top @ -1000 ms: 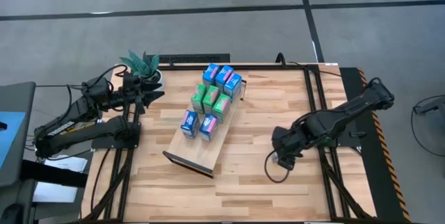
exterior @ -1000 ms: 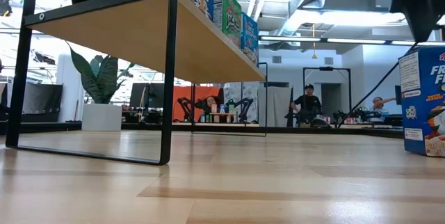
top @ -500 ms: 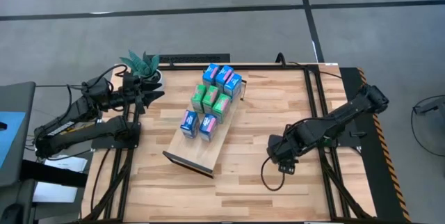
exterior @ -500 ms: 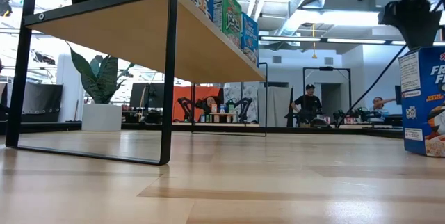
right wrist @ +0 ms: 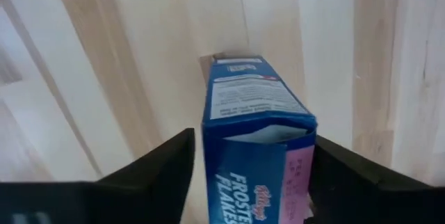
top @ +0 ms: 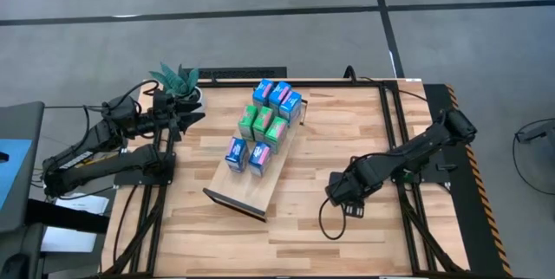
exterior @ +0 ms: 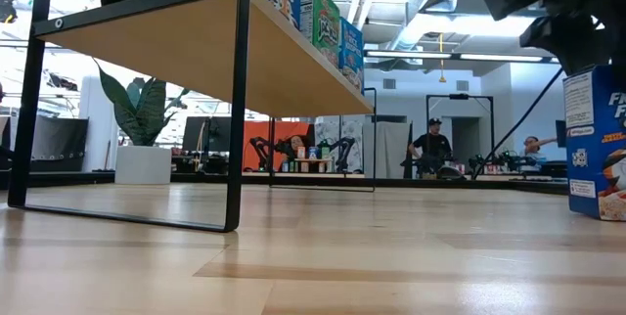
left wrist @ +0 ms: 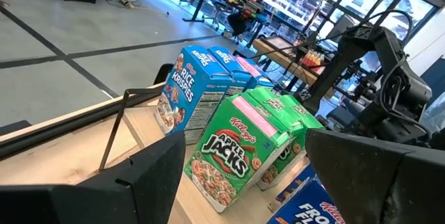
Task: Stack cereal on shelf
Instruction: Put the blue cereal box on the shelf aligned with the other blue cereal boxes
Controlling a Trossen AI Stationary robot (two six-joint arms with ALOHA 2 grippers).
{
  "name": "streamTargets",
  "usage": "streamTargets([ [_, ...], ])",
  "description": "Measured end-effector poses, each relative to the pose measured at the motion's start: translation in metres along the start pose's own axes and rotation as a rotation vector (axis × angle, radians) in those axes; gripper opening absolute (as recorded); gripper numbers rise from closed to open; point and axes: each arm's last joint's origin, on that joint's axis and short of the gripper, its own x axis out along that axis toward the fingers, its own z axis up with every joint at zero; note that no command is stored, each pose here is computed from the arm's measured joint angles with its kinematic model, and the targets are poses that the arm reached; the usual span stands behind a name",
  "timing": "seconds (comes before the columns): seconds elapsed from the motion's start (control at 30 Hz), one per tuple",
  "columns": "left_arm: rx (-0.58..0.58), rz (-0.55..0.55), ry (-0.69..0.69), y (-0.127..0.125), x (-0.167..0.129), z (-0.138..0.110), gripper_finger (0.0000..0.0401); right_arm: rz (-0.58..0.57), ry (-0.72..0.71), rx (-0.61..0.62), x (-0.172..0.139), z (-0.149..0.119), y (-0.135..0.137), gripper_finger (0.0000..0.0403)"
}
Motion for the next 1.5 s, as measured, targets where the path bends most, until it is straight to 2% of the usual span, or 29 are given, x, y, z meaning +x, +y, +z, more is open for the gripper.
streamTargets([
  [0.4, -0.001, 0.0, -0.001, 0.0, 0.0, 0.0, 0.0286, 0.022, -0.016, -0.025, -0.006, 0.002, 0.002, 0.0124],
  [0.67, -0.002, 0.0, -0.001, 0.0, 0.0, 0.0, 0.0286, 0.119, -0.175, -0.114, -0.054, 0.023, 0.003, 0.0107],
  [0.8, -0.003, 0.0, -0.001, 0.0, 0.0, 0.0, 0.0286, 0.154, -0.304, -0.215, -0.089, 0.037, -0.001, 0.0108],
  [0.93, -0.004, 0.0, -0.002, 0.0, 0.0, 0.0, 0.0286, 0.079, -0.432, -0.354, -0.115, 0.049, -0.005, 0.0108],
  [1.13, -0.012, -0.001, -0.003, 0.0, 0.0, 0.0, 0.0286, -0.062, -0.549, -0.591, -0.142, 0.066, -0.005, 0.0108],
  [1.27, -0.027, -0.001, -0.002, 0.0, 0.0, 0.0, 0.0286, -0.169, -0.586, -0.761, -0.151, 0.079, 0.001, 0.0108],
  [1.5, -0.03, 0.004, -0.005, 0.0, 0.0, 0.0, 0.0286, -0.345, -0.55, -0.993, -0.145, 0.103, 0.01, 0.0108],
])
